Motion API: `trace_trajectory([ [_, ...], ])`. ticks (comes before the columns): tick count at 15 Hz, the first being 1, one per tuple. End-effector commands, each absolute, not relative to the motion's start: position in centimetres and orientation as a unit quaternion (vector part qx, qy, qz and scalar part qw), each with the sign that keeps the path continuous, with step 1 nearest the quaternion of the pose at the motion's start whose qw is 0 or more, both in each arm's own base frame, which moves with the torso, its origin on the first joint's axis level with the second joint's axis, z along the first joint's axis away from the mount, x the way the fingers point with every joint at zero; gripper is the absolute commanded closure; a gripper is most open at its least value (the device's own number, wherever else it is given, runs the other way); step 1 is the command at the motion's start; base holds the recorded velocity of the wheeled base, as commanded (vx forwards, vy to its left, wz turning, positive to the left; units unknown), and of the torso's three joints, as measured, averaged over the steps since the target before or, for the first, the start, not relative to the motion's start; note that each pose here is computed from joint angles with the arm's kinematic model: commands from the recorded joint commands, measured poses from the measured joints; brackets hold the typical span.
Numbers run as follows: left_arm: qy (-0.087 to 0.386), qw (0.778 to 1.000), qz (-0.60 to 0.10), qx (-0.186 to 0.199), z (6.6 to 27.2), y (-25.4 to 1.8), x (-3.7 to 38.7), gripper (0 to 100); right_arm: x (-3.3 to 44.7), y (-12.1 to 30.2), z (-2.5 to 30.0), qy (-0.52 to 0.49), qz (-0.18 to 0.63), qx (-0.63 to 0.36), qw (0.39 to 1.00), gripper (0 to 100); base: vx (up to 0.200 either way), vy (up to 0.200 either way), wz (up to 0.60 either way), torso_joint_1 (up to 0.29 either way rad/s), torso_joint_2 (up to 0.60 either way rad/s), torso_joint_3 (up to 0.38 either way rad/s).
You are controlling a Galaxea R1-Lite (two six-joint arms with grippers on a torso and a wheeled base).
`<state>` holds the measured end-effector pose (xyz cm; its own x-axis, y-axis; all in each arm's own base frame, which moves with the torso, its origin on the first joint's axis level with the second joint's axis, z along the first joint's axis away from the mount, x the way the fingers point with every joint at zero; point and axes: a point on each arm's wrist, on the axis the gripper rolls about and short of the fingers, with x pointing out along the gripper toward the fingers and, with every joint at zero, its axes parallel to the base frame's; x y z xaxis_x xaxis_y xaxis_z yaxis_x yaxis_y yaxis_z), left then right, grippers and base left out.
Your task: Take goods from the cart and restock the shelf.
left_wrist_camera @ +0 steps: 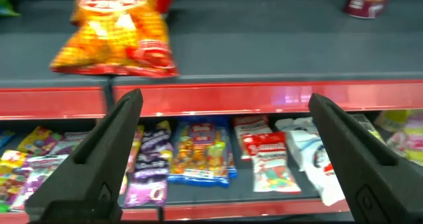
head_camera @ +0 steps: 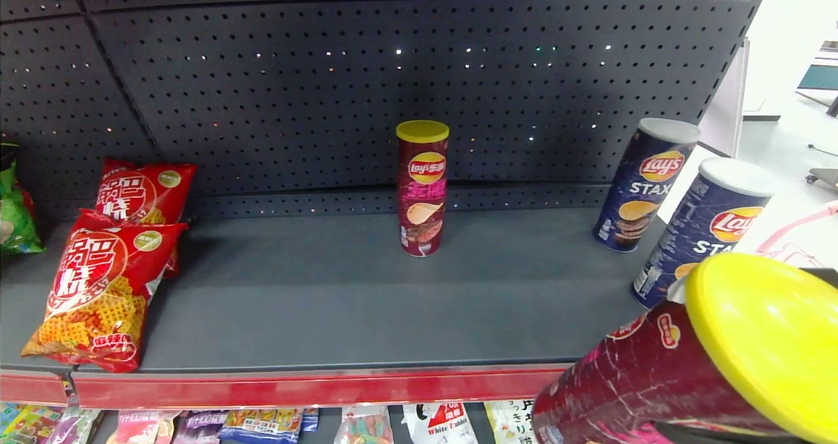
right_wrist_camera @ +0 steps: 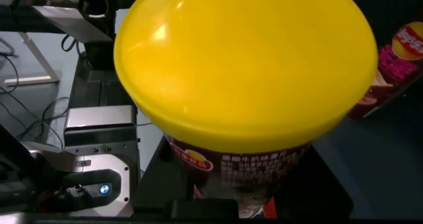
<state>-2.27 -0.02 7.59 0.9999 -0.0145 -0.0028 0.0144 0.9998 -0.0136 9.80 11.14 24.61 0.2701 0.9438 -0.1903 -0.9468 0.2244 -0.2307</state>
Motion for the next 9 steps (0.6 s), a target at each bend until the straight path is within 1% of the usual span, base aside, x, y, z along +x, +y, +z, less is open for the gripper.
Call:
trace_trajectory([
  [1, 0.002, 1.0, -0.007, -0.007, 7.59, -0.02, -2.26, 0, 9.74, 11.1, 24.41, 0.008, 0.605, -0.152, 0.782, 100, 0.0, 0.0, 0.0, 0.0, 0.0, 0.0],
  [9, 0.002, 1.0, -0.007, -0.006, 7.59, -0.02, -2.26, 0, 9.69, 11.06, 24.09, 0.011, 0.608, -0.152, 0.779, 100, 0.0, 0.0, 0.0, 0.0, 0.0, 0.0],
])
